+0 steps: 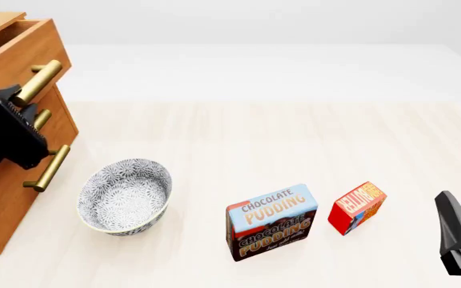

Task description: Put the butter at the back in the top drawer of the cabinet and close it.

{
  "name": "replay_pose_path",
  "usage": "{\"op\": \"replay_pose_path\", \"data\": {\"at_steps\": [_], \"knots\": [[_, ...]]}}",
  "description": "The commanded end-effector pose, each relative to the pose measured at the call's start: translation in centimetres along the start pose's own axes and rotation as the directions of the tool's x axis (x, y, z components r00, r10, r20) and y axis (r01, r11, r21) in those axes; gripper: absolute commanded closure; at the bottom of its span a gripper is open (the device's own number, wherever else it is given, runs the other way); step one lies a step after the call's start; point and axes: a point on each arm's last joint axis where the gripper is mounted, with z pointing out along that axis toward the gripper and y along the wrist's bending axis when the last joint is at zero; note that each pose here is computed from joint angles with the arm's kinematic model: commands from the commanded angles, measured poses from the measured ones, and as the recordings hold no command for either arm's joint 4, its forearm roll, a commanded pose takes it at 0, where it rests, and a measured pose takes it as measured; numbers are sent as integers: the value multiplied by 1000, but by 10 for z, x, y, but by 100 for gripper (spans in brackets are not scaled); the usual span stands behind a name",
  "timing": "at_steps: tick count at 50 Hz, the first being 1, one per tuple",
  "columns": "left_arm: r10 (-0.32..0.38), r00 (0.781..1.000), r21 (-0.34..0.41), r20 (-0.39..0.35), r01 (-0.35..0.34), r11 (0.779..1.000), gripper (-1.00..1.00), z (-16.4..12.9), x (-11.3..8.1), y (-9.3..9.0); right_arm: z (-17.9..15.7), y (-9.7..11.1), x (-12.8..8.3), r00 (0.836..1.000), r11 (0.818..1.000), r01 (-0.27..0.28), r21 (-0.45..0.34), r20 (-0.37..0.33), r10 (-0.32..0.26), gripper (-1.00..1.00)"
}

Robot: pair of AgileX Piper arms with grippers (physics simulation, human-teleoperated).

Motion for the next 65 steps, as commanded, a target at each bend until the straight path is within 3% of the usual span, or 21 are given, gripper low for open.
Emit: {"op": "replay_pose_path", "data": {"at_steps": [1, 17, 41, 44, 65], "knots": [[-37, 999, 170, -10, 38, 985, 100, -7, 0, -41, 0, 0, 0, 1000, 1000, 0, 0, 0, 0, -100], [-56, 998, 203, 21, 51, 978, 100, -5, -10, -42, 0, 0, 0, 1000, 1000, 0, 0, 0, 0, -100], [-70, 995, 259, 66, 51, 965, 100, -6, -21, -54, 0, 0, 0, 1000, 1000, 0, 0, 0, 0, -100], [-69, 995, 272, 76, 46, 961, 100, -6, -21, -64, 0, 0, 0, 1000, 1000, 0, 0, 0, 0, -100], [-82, 992, 310, 99, 47, 950, 100, -2, -30, -68, 0, 0, 0, 1000, 1000, 0, 0, 0, 0, -100]]}}
